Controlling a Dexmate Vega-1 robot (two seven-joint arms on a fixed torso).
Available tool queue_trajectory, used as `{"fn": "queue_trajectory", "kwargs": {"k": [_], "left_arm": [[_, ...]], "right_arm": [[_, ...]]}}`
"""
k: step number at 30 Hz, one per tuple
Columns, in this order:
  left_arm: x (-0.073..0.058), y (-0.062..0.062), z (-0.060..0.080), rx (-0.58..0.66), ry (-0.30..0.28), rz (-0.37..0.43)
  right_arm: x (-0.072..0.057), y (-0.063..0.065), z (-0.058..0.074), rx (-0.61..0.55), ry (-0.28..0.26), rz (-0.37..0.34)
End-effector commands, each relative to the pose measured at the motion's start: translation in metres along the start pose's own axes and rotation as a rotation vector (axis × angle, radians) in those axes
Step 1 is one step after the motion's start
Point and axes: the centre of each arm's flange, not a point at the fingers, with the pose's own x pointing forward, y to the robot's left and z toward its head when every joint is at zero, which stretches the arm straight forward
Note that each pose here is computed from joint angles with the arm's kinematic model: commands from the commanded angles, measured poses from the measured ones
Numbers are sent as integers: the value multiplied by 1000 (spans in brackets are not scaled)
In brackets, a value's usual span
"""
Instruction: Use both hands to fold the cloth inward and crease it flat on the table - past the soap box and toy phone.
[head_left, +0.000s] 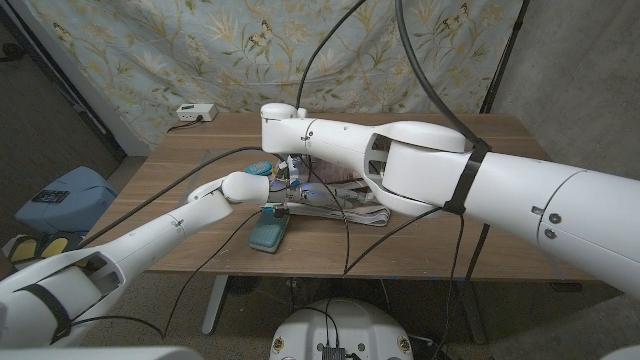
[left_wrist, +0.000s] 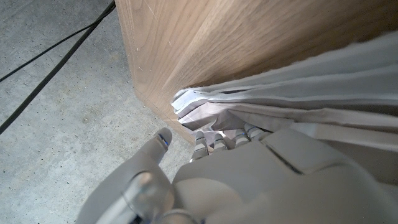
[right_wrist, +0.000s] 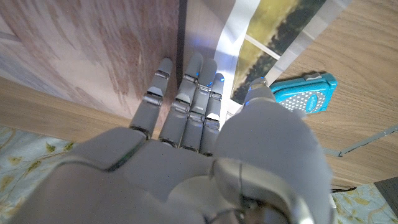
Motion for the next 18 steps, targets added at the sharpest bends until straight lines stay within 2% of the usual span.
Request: {"fn": "queue_trajectory", "kwargs": {"k": [1, 8, 13, 18], "left_arm": [[0, 1, -2, -10, 0, -3], [0, 1, 3, -2, -1, -1], [0, -1, 6, -7, 2, -4], [0, 0, 12, -4, -6, -6]], "right_arm": [[2, 2, -12, 45, -11, 33], [-9, 4, -13, 38, -44, 29], [-26, 4, -9, 6, -86, 7], [-35, 3, -6, -12, -114, -6]]}}
